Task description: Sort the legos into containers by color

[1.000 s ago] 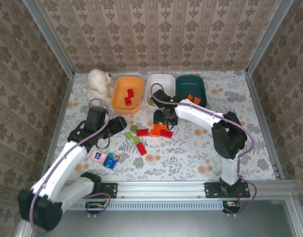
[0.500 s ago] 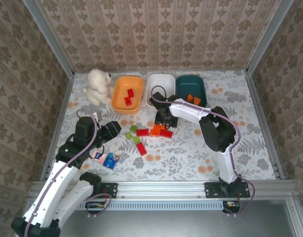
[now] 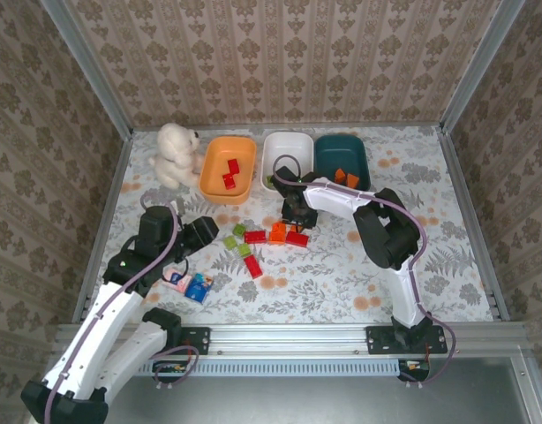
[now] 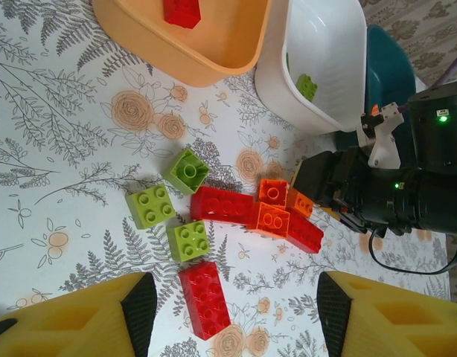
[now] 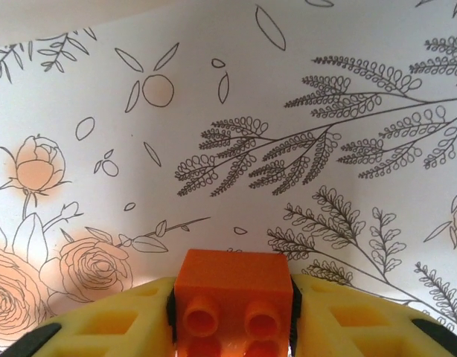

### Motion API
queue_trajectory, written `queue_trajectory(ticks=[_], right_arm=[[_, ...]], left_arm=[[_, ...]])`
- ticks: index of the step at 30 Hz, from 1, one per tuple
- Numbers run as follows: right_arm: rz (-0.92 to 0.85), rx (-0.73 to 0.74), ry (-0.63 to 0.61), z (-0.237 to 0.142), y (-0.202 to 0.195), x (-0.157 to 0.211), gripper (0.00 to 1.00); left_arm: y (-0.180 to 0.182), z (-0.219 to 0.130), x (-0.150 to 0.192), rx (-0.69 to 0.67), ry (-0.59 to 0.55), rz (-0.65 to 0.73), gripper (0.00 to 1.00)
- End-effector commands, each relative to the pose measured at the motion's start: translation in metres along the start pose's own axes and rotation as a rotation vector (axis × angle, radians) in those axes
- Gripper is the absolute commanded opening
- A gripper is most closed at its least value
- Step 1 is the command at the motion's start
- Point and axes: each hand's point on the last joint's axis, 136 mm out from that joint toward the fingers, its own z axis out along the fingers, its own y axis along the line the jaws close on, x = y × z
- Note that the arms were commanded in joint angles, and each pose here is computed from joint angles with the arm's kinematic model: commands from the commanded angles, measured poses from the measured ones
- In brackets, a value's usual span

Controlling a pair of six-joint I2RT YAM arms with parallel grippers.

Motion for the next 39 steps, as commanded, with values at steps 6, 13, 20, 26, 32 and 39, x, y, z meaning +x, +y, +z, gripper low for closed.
queue_trajectory(ticks=[6, 13, 20, 26, 32, 39], right_arm=[[-0.036, -0.052, -0.144, -0.064, -0.001, -0.032, 0.30], [-0.034, -0.070, -0.317, -0.127, -0.040, -0.104, 0.28], [-0.088, -0.044, -0.263, -0.095, -0.057, -0.170, 0.28], [-0.107, -0.009, -0.179, -0.060, -0.066, -0.172, 0.29], [-0.125, 0.001, -0.085, -0.031, -0.074, -0.158, 0.29], [-0.124, -0.002, -0.025, -0.012, -0.083, -0.149, 0.31]], left_arm=[[-0.005, 0.008, 0.002, 0.034, 0.015, -0.014, 0.62], [-0.021, 0.026, 0.000, 0.062, 0.052, -0.004, 0.62], [-0.040, 0.042, -0.005, 0.075, 0.080, 0.028, 0.61], [-0.047, 0.046, -0.012, 0.073, 0.071, 0.036, 0.61], [-0.047, 0.049, -0.010, 0.066, 0.076, 0.031, 0.61], [-0.045, 0.051, -0.008, 0.057, 0.082, 0.026, 0.61]])
